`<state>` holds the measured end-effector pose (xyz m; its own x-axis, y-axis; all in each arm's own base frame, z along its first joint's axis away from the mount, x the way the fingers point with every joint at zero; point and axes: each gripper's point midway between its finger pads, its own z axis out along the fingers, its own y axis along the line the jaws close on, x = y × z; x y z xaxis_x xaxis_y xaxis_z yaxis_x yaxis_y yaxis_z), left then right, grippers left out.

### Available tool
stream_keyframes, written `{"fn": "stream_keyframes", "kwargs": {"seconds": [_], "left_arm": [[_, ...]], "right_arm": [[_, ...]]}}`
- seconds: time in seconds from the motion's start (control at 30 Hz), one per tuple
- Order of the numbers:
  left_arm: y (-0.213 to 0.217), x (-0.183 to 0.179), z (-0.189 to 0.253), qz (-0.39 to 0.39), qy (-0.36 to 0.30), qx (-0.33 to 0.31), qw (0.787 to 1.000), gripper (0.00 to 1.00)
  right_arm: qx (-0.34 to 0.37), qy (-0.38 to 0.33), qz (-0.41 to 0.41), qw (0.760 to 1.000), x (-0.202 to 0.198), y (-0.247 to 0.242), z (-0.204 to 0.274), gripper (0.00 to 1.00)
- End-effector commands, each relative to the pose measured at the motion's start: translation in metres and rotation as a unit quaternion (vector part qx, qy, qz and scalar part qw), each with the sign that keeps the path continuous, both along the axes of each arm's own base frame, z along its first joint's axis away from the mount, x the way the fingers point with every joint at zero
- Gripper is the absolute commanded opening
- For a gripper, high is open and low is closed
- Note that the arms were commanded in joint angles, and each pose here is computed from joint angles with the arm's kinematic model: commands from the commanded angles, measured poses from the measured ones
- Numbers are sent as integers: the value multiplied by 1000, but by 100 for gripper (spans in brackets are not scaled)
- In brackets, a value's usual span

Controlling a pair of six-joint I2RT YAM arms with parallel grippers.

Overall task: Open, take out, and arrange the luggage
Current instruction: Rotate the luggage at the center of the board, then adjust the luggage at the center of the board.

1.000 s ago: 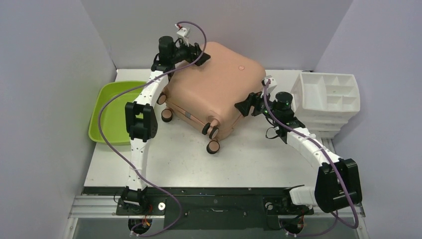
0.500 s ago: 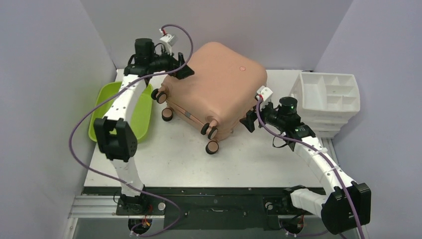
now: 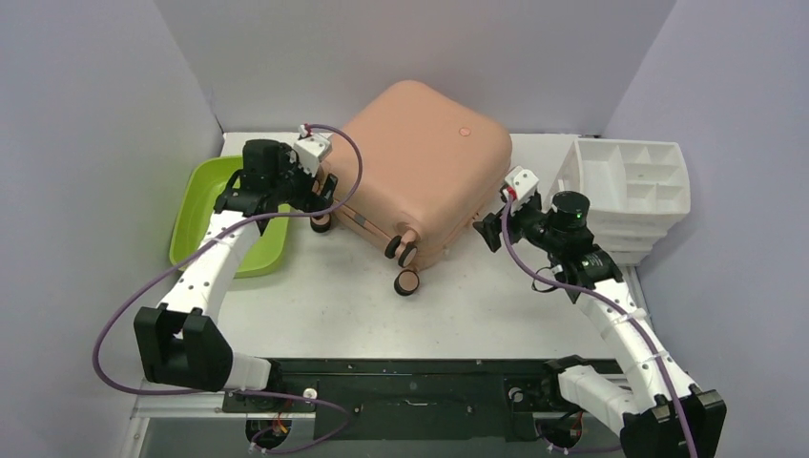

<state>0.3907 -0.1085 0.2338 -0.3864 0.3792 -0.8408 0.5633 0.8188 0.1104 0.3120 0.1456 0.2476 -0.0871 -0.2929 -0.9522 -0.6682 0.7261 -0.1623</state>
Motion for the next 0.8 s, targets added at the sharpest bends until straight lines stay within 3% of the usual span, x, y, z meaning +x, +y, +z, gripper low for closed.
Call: {"fn": "stream_keyframes", "kwargs": {"seconds": [0.0,0.23,0.5,0.77], "left_arm": [[37,22,-3,50,-35,72,996,96],[54,52,-17,75,-37,98,992,96],[54,93,-24,87,-33,105,990,100],[53,134,-25,102,-27,105,989,90]], "right_arm": [[-42,48,91,994,-21,18,-27,78],[-152,-29,161,975,-53,39,-74,73],[-127,-24,110,985,-24,55,-96,70],[-38,-34,90,995,-4,83,-91,69]]}}
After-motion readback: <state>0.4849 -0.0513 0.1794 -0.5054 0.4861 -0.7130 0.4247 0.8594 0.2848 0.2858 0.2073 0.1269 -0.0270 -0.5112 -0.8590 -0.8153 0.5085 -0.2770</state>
